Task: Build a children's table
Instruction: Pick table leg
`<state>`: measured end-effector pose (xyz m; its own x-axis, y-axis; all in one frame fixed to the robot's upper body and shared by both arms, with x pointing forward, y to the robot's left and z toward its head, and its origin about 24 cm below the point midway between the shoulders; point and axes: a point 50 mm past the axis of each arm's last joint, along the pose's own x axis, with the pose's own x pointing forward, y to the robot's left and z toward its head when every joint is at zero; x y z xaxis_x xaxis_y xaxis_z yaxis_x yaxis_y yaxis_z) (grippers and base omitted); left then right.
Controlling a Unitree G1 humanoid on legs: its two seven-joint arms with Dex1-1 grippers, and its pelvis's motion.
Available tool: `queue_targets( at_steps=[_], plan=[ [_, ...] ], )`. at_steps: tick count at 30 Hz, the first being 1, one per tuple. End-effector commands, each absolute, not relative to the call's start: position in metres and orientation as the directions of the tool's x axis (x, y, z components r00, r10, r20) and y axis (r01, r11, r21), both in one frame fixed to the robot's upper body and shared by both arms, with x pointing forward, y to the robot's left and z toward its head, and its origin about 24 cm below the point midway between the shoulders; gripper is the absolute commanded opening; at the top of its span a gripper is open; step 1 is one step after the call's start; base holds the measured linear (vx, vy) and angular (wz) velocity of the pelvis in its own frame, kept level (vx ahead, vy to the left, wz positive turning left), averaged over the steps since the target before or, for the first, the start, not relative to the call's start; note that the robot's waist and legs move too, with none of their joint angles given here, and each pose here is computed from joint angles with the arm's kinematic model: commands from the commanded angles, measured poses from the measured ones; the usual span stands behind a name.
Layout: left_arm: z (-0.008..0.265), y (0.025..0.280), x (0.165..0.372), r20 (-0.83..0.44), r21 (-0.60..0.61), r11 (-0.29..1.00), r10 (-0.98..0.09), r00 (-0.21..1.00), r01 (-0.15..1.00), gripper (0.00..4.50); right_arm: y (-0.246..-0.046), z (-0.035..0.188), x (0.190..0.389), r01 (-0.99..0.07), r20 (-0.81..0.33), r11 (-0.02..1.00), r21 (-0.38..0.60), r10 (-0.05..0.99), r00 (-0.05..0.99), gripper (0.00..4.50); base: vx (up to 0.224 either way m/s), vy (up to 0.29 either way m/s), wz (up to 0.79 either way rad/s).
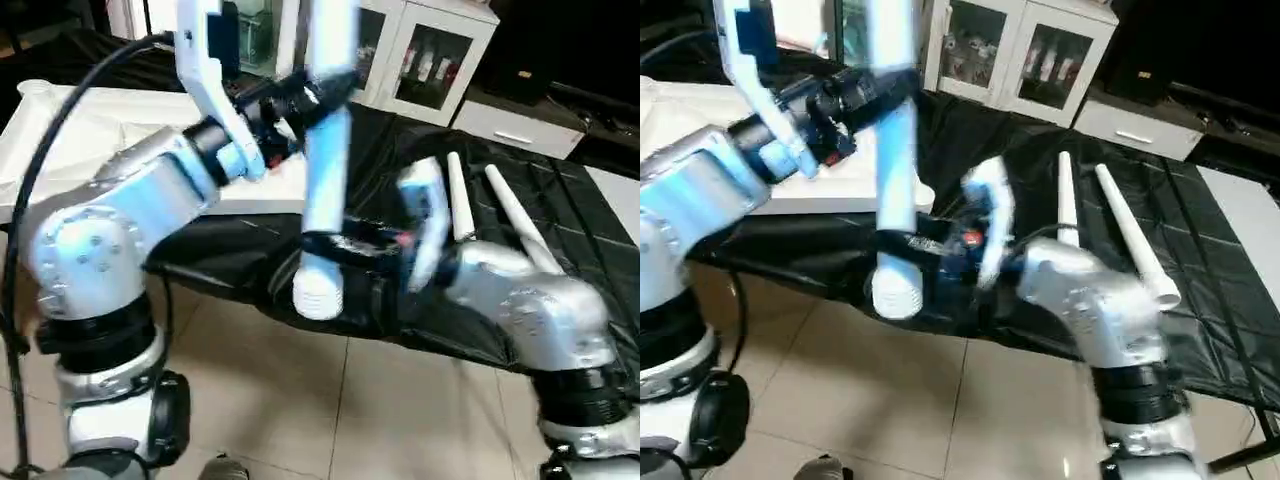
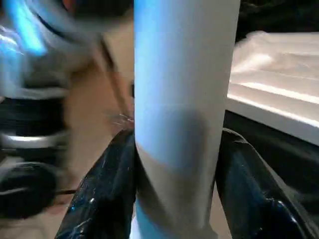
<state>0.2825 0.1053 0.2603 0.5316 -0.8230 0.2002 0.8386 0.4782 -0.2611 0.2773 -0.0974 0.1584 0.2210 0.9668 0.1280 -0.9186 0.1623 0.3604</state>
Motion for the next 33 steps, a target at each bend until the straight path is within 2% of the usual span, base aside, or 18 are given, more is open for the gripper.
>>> queue_targets(
  at_steps=[1, 4, 6, 9, 14, 24, 26, 29, 31, 33],
  plan=[
    [0.26, 0.1, 0.276, 0.198, -0.269, 0.399, -0.868, 0.456, 0.876, 3.31, -0.107, 0.165, 0.271, -0.929, 0.168, 0.108, 0.354, 0.97, 0.177, 1.84, 0.0, 0.0, 0.0],
    [0.261, 0.098, 0.271, 0.251, -0.315, 0.278, -0.898, 0.362, 0.907, 3.6, -0.117, 0.157, 0.252, -0.911, 0.179, -0.049, 0.409, 0.984, 0.028, 1.84, 0.0, 0.0, 0.0],
    [0.26, 0.094, 0.268, 0.267, -0.329, 0.222, -0.91, 0.316, 0.918, 3.64, -0.122, 0.151, 0.243, -0.89, 0.167, -0.109, 0.443, 0.985, -0.038, 1.84, 0.0, 0.0, 0.0],
    [0.258, 0.09, 0.266, 0.267, -0.337, 0.188, -0.92, 0.286, 0.922, 4.0, -0.126, 0.146, 0.236, -0.865, 0.164, -0.154, 0.478, 0.983, -0.085, 1.84, 0.0, 0.0, 0.0],
    [0.258, 0.089, 0.263, 0.294, -0.378, 0.116, -0.926, 0.238, 0.919, 4.01, -0.127, 0.144, 0.234, -0.853, 0.161, -0.16, 0.496, 0.983, -0.091, 1.84, 0.0, 0.0, 0.0],
    [0.25, 0.082, 0.251, 0.221, -0.409, 0.043, -0.965, 0.144, 0.912, 4.01, -0.129, 0.141, 0.233, -0.848, 0.122, -0.171, 0.501, 0.984, -0.126, 1.83, 0.0, 0.0, 0.0],
    [0.249, 0.081, 0.251, 0.218, -0.421, 0.037, -0.966, 0.14, 0.906, 3.66, -0.128, 0.141, 0.233, -0.85, 0.116, -0.172, 0.499, 0.985, -0.131, 1.83, 0.0, 0.0, 0.0],
    [0.247, 0.081, 0.252, 0.212, -0.443, 0.026, -0.968, 0.133, 0.896, 3.62, -0.127, 0.14, 0.231, -0.848, 0.11, -0.187, 0.496, 0.982, -0.152, 1.83, 0.0, 0.0, 0.0],
    [0.247, 0.081, 0.251, 0.217, -0.45, 0.009, -0.969, 0.119, 0.893, 3.28, -0.126, 0.14, 0.23, -0.848, 0.103, -0.191, 0.494, 0.982, -0.161, 1.83, 0.0, 0.0, 0.0],
    [0.248, 0.08, 0.25, 0.219, -0.45, -0.009, -0.97, 0.101, 0.893, 3.23, -0.126, 0.138, 0.23, -0.85, 0.095, -0.188, 0.492, 0.982, -0.163, 1.83, 0.0, 0.0, 0.0]
  ],
)
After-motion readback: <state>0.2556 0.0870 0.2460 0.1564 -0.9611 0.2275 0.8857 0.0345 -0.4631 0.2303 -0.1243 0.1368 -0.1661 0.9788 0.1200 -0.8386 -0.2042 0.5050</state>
